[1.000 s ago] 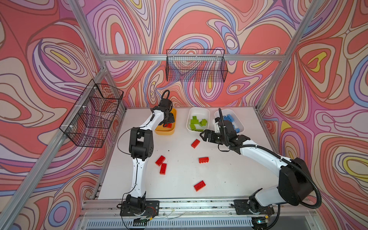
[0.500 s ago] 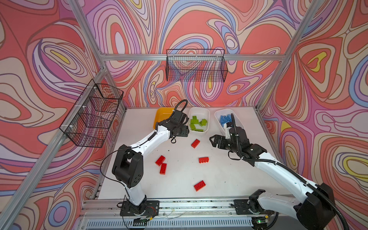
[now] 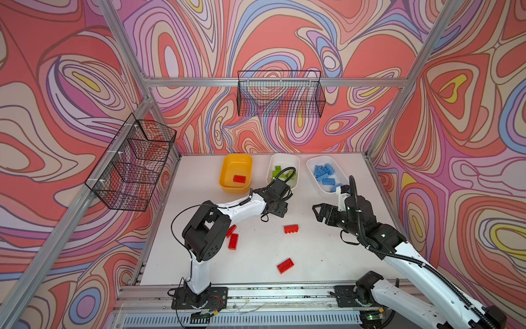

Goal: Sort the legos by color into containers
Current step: 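Move the left gripper down toward another red 2x4 brick, then close the left gripper on the red 2x4 brick and lift it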

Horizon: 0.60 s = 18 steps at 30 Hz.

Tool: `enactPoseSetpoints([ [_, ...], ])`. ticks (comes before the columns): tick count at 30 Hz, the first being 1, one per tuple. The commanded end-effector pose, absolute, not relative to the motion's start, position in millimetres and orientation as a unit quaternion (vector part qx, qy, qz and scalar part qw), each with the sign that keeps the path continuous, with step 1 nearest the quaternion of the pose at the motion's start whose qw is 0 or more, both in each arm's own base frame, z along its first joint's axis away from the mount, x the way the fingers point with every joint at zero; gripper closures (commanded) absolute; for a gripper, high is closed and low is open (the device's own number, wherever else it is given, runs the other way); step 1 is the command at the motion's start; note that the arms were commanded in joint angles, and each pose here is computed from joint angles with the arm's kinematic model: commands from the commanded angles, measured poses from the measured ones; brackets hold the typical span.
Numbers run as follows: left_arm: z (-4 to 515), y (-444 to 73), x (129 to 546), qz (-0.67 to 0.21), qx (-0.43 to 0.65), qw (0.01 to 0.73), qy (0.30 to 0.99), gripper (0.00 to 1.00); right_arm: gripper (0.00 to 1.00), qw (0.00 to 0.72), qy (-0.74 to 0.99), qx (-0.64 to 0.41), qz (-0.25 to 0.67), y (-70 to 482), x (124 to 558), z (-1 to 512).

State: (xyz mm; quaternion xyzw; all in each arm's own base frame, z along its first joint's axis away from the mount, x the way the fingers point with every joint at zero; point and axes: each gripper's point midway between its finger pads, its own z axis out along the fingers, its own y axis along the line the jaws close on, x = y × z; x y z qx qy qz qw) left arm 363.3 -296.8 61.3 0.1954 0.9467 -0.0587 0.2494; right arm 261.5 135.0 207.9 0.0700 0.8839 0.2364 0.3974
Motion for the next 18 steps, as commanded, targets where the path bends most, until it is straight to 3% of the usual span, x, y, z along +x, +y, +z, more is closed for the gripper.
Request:
enactPoseSetpoints([
  [1,60.8,-305.6,378.7,-0.056,0.206,0.271,0.938,0.26,0.02,0.392,0.890,0.081,0.218,126.2,254.9,200.4],
  [12,37.4,-313.7,401.1,-0.033,0.224,0.261,0.938,0.30,0.02,0.387,0.894,0.079,0.210,127.2,258.5,193.3],
  [18,27.0,-313.0,402.6,-0.036,0.224,0.238,0.944,0.53,0.02,0.391,0.894,0.083,0.203,125.6,262.6,194.8],
])
